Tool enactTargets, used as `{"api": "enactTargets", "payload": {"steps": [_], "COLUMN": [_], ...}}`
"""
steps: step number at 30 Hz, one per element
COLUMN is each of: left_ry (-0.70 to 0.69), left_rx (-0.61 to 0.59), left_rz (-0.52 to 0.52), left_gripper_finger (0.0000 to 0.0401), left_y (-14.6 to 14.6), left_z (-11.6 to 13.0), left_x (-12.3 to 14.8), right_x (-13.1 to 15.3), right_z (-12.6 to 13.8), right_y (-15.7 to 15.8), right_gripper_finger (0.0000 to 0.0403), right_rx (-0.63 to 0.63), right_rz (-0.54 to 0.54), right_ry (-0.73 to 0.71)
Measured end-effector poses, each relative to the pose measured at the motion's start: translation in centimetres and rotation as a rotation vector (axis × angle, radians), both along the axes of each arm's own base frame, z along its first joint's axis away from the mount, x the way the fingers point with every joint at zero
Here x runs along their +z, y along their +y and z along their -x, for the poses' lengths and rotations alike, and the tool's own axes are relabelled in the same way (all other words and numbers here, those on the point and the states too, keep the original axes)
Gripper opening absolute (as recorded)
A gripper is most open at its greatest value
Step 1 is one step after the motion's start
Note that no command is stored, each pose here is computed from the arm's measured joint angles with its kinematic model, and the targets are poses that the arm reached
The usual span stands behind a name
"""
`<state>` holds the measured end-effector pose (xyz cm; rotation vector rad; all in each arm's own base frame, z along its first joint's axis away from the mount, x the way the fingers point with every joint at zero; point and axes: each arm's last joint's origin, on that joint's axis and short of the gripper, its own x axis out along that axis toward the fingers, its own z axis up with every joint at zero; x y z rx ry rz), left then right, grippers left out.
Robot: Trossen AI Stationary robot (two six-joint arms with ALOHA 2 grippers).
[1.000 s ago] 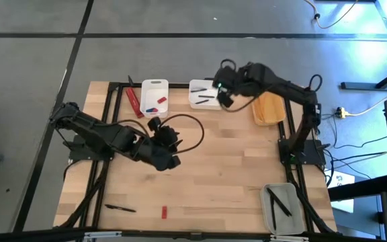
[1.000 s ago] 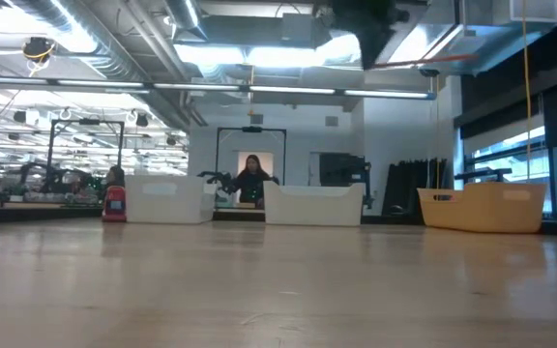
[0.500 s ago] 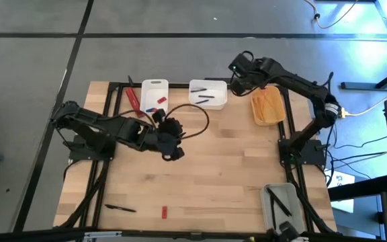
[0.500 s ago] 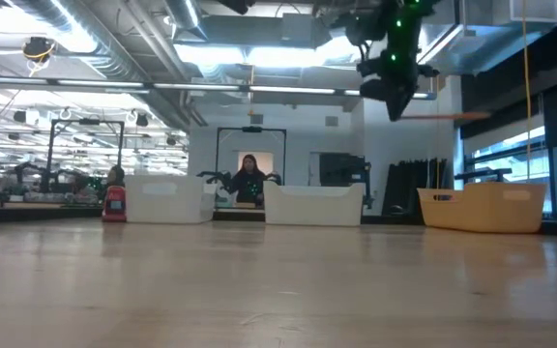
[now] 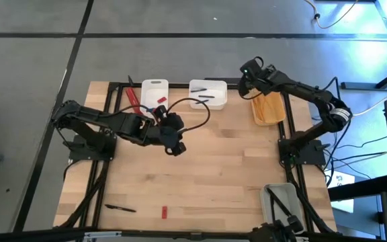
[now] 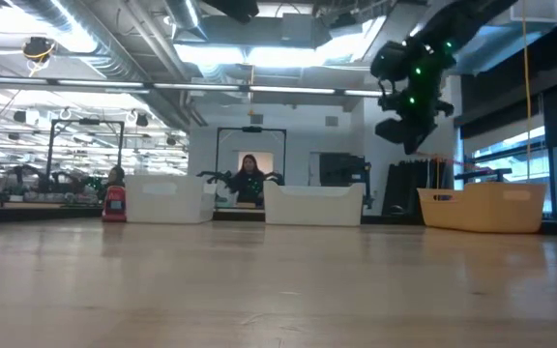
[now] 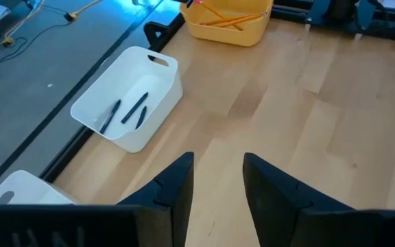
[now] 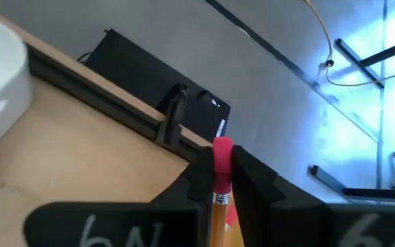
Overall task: Sort crayons/erasers/pens/pencils in bins
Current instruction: Put the yellow pencil into the yellow bin
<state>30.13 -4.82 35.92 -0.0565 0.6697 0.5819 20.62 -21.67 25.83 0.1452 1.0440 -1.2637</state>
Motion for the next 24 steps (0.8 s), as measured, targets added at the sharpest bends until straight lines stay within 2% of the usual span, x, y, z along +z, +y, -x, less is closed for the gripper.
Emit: {"api": "enactTargets", "payload": {"steps": [6, 13, 19, 24], "left_ry": [0.0, -0.015, -0.036, -0.064], "left_rx": [0.024, 0.028, -0.073, -0.101], "left_rz": [0.0, 0.002, -0.035, -0.046], "left_gripper_finger": [0.0119, 0.0119, 0.0119, 0.0119], "left_y": [0.7, 0.9, 0.5, 0.4], "left_z": [-0.1, -0.2, -0.8, -1.1], "left_x": [0.0, 0.1, 0.6, 0.9], "right_x": [-2.5, -4.1, -5.0, -5.1], "right_z": [0.7, 1.2, 1.4, 1.4], "right_y": [-0.2, 0.3, 0.7, 0.7], "right_gripper_finger": [0.0042, 0.0042, 0.0042, 0.0042], "right_rx": [0.001, 0.009, -0.003, -0.007], "right_rz": [0.058, 0.013, -0.027, -0.026], "right_ry": [-0.059, -0.047, -0.076, -0.07]}}
